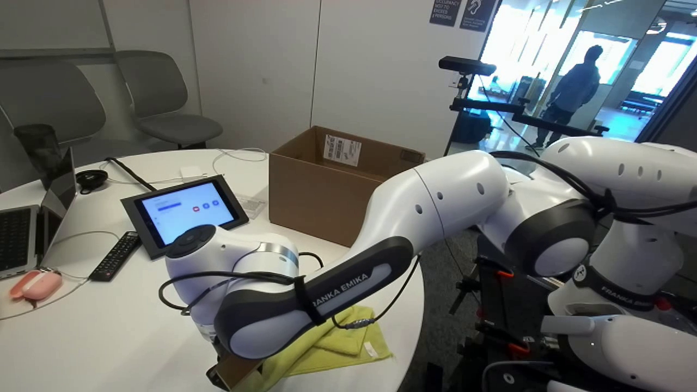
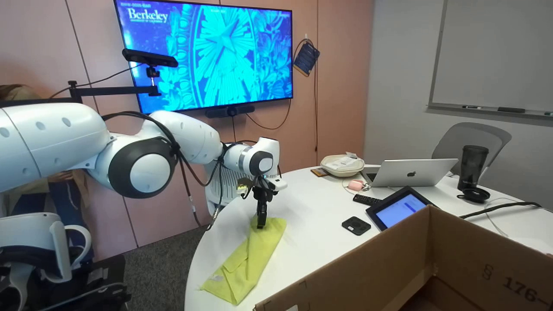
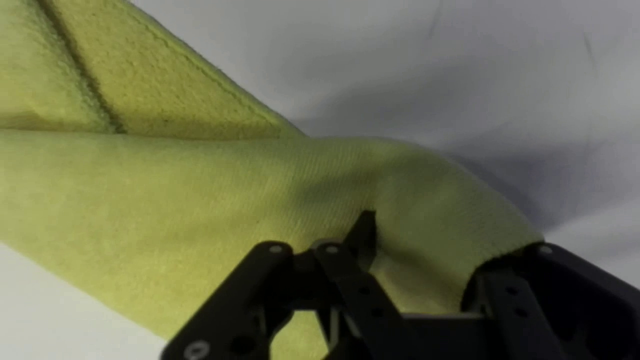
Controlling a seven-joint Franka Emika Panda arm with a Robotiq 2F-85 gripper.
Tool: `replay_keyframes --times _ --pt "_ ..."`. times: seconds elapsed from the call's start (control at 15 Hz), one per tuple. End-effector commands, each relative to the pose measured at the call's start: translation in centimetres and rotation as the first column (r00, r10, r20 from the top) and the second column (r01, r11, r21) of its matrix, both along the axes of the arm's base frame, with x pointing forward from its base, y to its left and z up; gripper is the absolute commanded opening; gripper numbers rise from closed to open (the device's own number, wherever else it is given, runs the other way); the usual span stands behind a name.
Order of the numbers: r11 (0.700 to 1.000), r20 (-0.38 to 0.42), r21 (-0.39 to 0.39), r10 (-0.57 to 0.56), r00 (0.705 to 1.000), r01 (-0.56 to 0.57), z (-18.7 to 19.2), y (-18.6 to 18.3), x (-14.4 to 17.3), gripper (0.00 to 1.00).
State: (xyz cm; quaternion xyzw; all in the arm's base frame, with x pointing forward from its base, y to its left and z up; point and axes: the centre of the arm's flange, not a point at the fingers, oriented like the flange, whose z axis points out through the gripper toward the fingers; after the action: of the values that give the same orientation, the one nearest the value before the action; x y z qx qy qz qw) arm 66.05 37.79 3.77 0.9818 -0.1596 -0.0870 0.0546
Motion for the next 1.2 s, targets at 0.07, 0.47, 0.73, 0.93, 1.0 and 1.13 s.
replay_keyframes --times 0.07,0.47,0.73,0.93,1.0,1.13 --pt "1.0 -0.008 -0.015 -0.001 1.0 0.001 -0.6 1.5 5.0 0.04" --pt "0.999 0.011 -0.034 -0.036 0.999 0.036 4.4 -2.4 3.9 0.06" --pt "0.994 -0.002 -0.04 -0.098 0.995 0.098 6.1 -4.6 3.1 0.06" --pt "0.985 -0.035 -0.065 -0.162 0.986 0.16 6.7 -5.8 2.0 0.06" --pt "0.981 -0.046 -0.077 -0.184 0.982 0.181 6.7 -6.1 1.7 0.06" --pt "0.97 -0.077 -0.097 -0.232 0.97 0.225 7.1 -6.7 0.6 0.06"
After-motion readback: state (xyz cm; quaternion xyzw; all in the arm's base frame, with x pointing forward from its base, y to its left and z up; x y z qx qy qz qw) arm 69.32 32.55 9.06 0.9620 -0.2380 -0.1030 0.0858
